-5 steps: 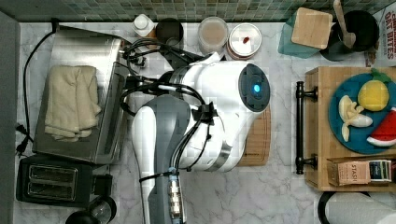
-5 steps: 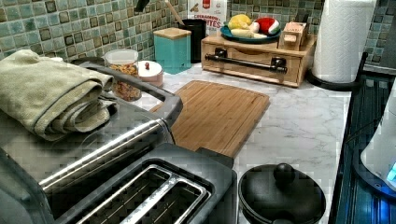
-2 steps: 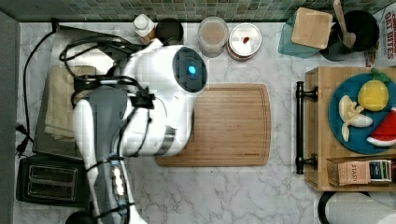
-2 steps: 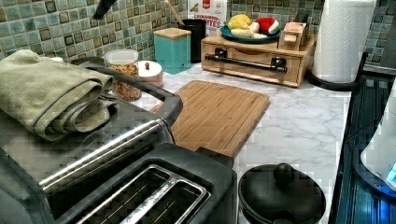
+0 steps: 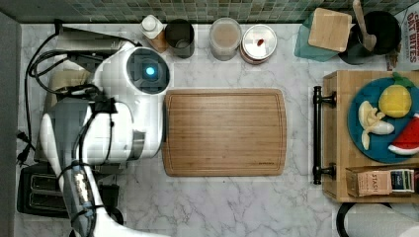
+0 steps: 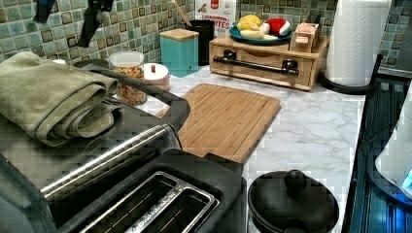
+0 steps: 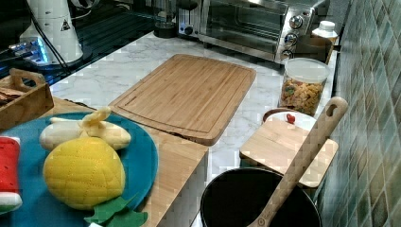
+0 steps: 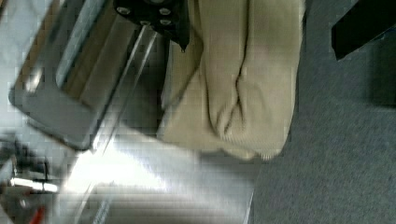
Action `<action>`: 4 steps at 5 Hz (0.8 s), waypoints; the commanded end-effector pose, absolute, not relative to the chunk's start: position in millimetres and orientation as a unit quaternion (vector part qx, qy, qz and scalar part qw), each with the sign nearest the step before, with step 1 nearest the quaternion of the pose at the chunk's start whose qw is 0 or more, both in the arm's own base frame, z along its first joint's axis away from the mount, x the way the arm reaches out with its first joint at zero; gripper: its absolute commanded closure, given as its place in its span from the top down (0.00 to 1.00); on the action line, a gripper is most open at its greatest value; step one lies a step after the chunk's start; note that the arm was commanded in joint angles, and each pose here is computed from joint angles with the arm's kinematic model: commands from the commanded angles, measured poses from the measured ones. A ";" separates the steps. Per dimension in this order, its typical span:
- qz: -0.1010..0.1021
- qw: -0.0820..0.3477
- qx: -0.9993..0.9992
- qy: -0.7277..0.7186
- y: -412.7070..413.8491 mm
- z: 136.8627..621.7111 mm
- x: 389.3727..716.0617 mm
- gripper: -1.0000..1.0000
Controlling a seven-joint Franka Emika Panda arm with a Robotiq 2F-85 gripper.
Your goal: Pick up the towel.
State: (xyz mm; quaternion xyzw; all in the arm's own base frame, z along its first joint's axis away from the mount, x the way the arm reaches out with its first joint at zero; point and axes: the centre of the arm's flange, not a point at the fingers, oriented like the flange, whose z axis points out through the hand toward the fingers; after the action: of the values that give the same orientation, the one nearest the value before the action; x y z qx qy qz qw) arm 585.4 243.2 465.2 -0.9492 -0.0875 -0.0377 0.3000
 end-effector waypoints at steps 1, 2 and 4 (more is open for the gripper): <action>-0.088 0.244 -0.960 -0.105 273.3 504.6 595.1 1.00; -0.076 0.246 -0.961 -0.102 275.4 496.0 598.3 1.00; -0.030 0.290 -0.949 -0.120 299.8 480.7 597.1 1.00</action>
State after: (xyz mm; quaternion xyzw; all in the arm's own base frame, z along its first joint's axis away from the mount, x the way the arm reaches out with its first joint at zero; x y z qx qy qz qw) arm 582.3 280.9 414.5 -0.9625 -0.1227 0.0125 0.2415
